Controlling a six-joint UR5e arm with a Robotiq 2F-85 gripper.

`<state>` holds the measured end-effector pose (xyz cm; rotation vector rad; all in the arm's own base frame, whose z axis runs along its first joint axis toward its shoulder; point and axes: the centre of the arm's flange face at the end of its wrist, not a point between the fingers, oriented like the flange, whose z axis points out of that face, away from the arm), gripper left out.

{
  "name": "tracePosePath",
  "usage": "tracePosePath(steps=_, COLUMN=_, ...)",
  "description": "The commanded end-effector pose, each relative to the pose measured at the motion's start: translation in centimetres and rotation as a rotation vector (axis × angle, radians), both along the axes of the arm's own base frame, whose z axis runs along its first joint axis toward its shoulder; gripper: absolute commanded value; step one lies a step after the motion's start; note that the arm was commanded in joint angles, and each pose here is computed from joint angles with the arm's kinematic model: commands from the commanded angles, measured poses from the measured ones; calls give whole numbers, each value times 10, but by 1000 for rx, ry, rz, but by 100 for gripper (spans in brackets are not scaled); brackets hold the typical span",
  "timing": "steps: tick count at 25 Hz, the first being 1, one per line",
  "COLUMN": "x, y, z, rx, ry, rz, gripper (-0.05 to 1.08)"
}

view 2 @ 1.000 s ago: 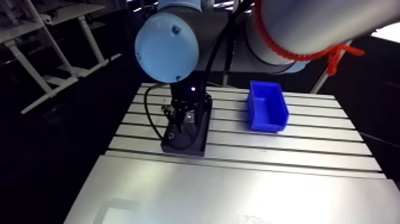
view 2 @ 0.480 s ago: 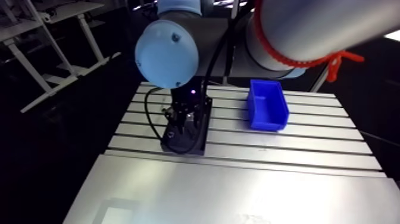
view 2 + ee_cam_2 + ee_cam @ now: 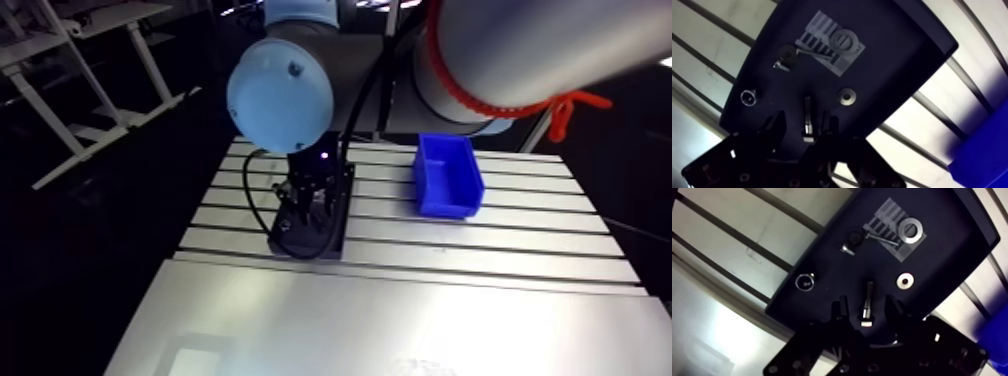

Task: Pick up the M10 bolt from the tray and put it into the blue bin.

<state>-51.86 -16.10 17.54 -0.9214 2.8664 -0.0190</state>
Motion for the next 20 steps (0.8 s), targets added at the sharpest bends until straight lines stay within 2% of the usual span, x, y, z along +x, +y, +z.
tracePosePath(steps=1, x=0, y=1, z=-5, rx=1, ry=-8, rz=-2, gripper=54)
tracePosePath(steps=12, x=1, y=1, z=-5, rx=1, ry=-9, rz=-2, gripper=69)
tracePosePath(steps=20, x=1, y=1, z=-6, rx=2, ry=-11, rz=-1, gripper=72)
